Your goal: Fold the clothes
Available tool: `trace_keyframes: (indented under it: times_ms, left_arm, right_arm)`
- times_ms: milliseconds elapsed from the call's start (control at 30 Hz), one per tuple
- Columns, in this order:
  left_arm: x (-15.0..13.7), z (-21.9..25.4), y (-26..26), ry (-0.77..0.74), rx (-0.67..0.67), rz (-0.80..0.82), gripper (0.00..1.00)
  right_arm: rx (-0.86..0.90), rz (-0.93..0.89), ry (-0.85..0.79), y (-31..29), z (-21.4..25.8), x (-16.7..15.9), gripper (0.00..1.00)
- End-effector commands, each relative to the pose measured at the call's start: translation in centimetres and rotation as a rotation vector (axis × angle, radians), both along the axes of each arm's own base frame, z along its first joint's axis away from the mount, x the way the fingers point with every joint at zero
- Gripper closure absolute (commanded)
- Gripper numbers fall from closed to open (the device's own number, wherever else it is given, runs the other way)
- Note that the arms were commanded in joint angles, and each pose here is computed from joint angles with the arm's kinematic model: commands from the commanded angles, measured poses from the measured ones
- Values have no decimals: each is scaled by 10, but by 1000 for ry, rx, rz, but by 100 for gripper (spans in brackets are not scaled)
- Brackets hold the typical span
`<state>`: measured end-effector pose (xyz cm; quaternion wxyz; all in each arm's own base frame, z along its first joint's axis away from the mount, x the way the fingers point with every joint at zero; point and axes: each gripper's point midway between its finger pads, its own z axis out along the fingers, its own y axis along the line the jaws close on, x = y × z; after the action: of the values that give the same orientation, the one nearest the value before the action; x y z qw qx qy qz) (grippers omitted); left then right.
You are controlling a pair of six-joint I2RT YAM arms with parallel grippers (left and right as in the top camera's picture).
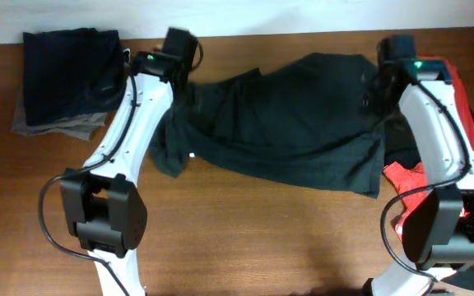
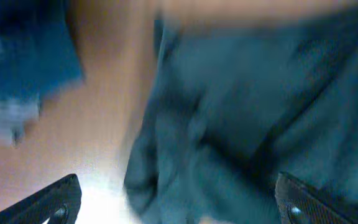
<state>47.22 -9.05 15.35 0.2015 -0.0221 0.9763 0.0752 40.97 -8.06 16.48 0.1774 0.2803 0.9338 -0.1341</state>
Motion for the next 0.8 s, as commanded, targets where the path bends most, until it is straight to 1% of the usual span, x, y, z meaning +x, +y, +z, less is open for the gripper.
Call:
trace_keyframes:
  times_ms: [0,67,133,300,433,500,567,767]
  left_arm:
    - [29,20,-20,-111,-52,-134,1]
    - [45,20,-35,-161,-95,-210,1]
    - [59,14,-45,-195,-109,-263,1]
    - [87,-20,-48,-218,-72,-323,1]
    - [110,-45,-39,-244,-67,-320,1]
    - [116,-59,-42,-242,-93,-375,1]
    - [120,-71,-41,-236,-104,-393,1]
    - [123,-95,-31,-206,-100,-386,1]
  right_arm:
    - [29,183,-93,12,20,30,1]
    - [56,230,-136,20,21,44,1]
    - [85,259,-167,26,19,54,1]
    - [118,305,-195,34,12,69,1]
    - [127,308,-187,36,6,71,1]
    - [144,315,-181,39,3,70,1]
    - [154,321,-172,41,1,68,1]
    - [165,319,-130,42,-4,59,1]
